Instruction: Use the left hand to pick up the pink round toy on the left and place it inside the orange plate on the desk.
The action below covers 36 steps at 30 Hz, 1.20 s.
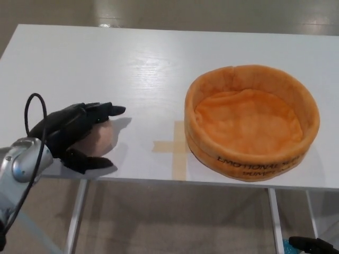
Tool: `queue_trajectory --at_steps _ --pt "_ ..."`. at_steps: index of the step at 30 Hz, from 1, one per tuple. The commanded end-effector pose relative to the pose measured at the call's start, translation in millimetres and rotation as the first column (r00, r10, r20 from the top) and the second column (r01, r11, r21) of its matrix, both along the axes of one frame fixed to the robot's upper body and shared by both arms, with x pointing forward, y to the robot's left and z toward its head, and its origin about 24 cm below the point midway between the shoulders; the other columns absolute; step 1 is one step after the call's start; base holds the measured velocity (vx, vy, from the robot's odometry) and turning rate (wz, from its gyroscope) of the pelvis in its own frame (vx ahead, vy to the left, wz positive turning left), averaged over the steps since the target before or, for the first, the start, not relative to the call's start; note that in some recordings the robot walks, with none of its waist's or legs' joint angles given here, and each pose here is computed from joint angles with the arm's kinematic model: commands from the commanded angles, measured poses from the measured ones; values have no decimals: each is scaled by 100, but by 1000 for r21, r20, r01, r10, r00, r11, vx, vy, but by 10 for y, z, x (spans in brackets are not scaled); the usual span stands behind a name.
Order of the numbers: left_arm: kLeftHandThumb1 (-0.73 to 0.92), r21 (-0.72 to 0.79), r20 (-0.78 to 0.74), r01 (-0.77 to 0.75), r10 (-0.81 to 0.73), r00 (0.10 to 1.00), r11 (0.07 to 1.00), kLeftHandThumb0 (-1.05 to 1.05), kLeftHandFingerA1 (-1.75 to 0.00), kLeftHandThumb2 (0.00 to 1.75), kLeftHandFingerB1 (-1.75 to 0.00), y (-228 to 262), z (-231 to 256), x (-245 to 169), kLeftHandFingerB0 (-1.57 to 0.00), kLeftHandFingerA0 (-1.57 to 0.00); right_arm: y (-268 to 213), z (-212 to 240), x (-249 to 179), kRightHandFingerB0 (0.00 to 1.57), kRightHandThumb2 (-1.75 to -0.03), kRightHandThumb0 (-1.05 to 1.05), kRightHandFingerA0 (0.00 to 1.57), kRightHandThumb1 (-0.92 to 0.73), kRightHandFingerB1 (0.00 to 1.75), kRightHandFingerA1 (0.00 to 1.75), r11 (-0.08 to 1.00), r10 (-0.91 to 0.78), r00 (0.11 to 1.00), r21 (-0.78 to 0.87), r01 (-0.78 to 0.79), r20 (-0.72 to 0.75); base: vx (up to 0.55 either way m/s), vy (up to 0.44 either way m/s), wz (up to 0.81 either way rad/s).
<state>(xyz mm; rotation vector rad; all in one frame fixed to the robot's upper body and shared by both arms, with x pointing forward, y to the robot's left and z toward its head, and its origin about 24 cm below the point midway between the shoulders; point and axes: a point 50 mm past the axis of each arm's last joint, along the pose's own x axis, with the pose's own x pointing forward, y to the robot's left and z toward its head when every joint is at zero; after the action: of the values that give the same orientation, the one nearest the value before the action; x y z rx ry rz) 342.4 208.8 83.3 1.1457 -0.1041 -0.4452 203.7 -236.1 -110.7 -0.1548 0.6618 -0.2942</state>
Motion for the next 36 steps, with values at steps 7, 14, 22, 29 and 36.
queue_trajectory --at_steps 7,14,22,29,36 --pt "83 -55 126 -49 56 990 997 -25 -162 67 -83 33 -98 -37 -76 -76 -7 0 4 62 -91 -10 52 -26 77 77 1000 -11 1000 2 11 -2 0 0 0" --pt "81 -75 190 -23 36 981 997 -26 -164 65 -83 -11 -17 -21 -77 -74 -19 2 8 60 -91 -12 48 -26 76 75 1000 -4 1000 13 4 -7 0 0 0" --pt "80 -125 338 66 -20 941 990 -28 -158 67 -57 -191 333 11 -80 -75 -17 11 26 61 -93 -10 58 -27 76 80 1000 -2 1000 -1 2 -5 0 0 0" --pt "74 -115 476 165 -91 875 980 -30 -141 64 -53 -526 753 81 -83 -80 -2 4 22 66 -83 -15 50 -30 72 85 1000 7 1000 4 -6 -8 0 0 0" --pt "71 -68 555 268 -187 811 961 -33 -145 65 -63 -1026 1121 191 -88 -82 20 -8 13 63 -91 -12 54 -26 77 78 1000 6 1000 7 -5 -13 0 0 0"
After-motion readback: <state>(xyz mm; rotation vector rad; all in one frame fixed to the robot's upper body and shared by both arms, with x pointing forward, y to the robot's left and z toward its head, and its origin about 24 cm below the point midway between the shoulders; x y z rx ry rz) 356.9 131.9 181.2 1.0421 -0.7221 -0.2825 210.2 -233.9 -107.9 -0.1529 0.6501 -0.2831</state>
